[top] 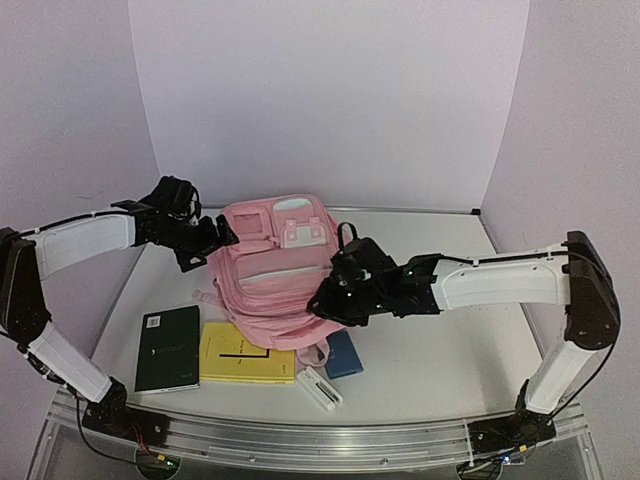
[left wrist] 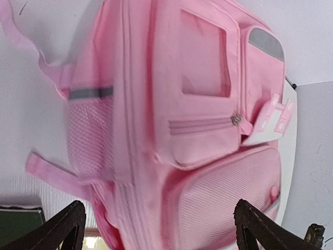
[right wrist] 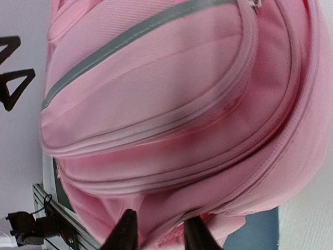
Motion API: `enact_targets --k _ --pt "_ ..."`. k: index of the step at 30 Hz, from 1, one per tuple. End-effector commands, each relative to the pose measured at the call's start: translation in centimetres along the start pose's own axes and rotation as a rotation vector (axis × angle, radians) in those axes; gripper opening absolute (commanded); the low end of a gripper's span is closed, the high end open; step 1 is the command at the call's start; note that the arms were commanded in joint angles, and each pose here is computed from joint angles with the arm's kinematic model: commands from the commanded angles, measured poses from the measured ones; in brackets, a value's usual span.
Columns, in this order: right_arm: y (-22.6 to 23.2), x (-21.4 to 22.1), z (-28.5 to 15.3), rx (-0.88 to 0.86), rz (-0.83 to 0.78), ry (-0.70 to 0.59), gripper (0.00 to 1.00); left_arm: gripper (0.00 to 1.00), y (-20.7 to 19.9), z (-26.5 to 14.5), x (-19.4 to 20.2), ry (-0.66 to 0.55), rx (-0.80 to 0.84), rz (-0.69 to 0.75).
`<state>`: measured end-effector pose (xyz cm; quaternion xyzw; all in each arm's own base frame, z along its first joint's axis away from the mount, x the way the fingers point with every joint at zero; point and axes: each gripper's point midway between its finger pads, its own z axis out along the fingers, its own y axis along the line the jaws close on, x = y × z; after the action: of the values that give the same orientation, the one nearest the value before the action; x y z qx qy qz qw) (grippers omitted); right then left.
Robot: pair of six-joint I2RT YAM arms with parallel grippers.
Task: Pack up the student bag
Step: Adjust the student bag at the center of the board.
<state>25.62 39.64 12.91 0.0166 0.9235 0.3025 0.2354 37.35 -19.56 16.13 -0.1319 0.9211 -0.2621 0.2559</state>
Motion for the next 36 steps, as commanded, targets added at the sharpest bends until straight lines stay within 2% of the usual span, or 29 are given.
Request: enact_targets --k 1,4,7,12,14,18,21,26,28,34,36 --pt "7.4 -2.6 -1.8 -0.205 -0.055 -0.102 0.52 1.00 1.0 -2.8 2.2 0.013 0.026 -0.072" --pt "6.7 -4.5 -3.0 -0.156 -0.101 -0.172 0.73 1.00 2.2 -3.3 3.6 0.026 0.014 -0.099" --pt "3.9 -7.1 -3.2 -0.071 -0.120 -0.193 0.78 1.00 3.5 -3.2 4.6 0.032 -0.014 -0.118" --pt "-1.7 -10.6 -1.3 -0.008 -0.152 -0.138 0.76 0.98 3.6 -2.2 5.3 0.045 0.026 -0.140" --pt "-3.3 -11.4 -0.2 0.006 -0.188 -0.114 0.73 0.94 3.6 -1.6 5.6 0.062 0.036 -0.155" --pt "-4.6 -13.6 1.5 0.012 -0.234 -0.106 0.71 0.77 4.9 -0.6 6.3 0.083 -0.010 -0.183" --pt "-5.7 -15.6 3.0 0.038 -0.237 -0.121 0.70 0.72 5.9 0.1 6.6 0.082 -0.048 -0.187" --pt "-9.9 -17.6 5.0 0.068 -0.194 -0.100 0.59 0.64 5.6 2.1 6.4 0.098 -0.025 -0.121" --pt "-11.1 -17.8 5.0 0.070 -0.189 -0.095 0.58 0.55 5.6 3.1 6.0 0.103 -0.024 -0.081" --pt "-13.4 -16.6 4.1 0.068 -0.172 -0.073 0.56 0.14 3.9 5.9 4.4 0.129 0.022 0.131" --pt "-14.0 -15.9 3.8 0.077 -0.181 -0.065 0.55 0.06 3.3 7.1 4.2 0.159 0.042 0.217"
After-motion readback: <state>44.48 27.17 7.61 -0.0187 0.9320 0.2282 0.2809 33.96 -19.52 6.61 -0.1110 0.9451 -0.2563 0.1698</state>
